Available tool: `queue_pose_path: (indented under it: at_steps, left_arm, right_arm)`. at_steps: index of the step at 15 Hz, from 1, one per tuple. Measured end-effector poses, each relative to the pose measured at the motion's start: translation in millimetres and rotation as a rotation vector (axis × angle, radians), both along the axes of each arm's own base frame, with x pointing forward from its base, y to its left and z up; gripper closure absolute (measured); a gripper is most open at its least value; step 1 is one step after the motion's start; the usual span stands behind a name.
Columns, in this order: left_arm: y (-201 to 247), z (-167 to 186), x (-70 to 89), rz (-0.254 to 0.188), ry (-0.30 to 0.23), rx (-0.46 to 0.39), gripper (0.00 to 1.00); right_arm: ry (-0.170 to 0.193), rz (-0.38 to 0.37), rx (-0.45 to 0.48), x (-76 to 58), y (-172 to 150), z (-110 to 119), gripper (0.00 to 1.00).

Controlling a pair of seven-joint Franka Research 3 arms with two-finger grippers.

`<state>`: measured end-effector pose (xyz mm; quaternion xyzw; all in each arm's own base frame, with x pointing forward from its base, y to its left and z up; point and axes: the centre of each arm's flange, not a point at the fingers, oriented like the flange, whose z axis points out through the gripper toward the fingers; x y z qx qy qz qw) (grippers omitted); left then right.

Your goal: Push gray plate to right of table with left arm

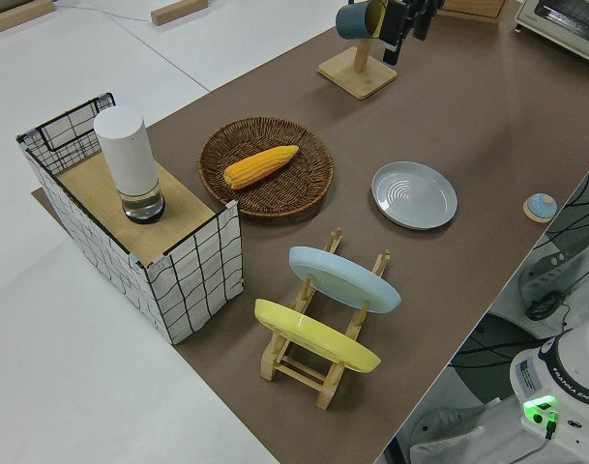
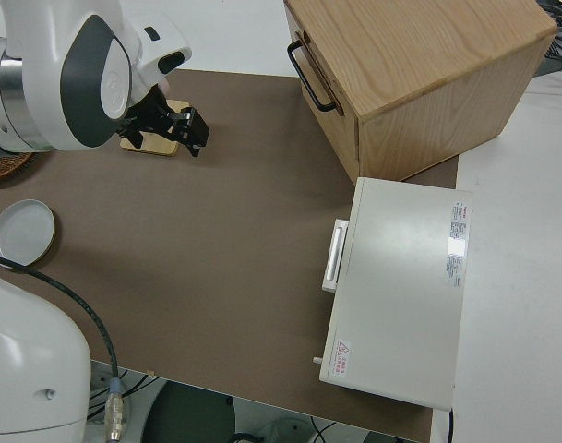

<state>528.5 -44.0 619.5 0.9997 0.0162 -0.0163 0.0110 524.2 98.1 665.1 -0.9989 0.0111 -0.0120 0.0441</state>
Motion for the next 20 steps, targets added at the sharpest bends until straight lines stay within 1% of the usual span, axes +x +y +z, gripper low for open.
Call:
queue_pose_path:
  at_steps: [11, 15, 20]
  left_arm:
    - [10, 3, 0.8, 0.018, -0.005, -0.002, 0.00]
    - [21, 3, 1.4, 0.039, -0.006, -0.003, 0.00]
    - [20, 6, -0.4, 0.037, -0.012, -0.002, 0.00]
  right_arm:
    - [0.000, 0.000, 0.000, 0.0, 0, 0, 0.00]
    - [0.000, 0.000, 0.000, 0.0, 0, 0, 0.00]
    - [0.000, 0.000, 0.000, 0.0, 0, 0, 0.00]
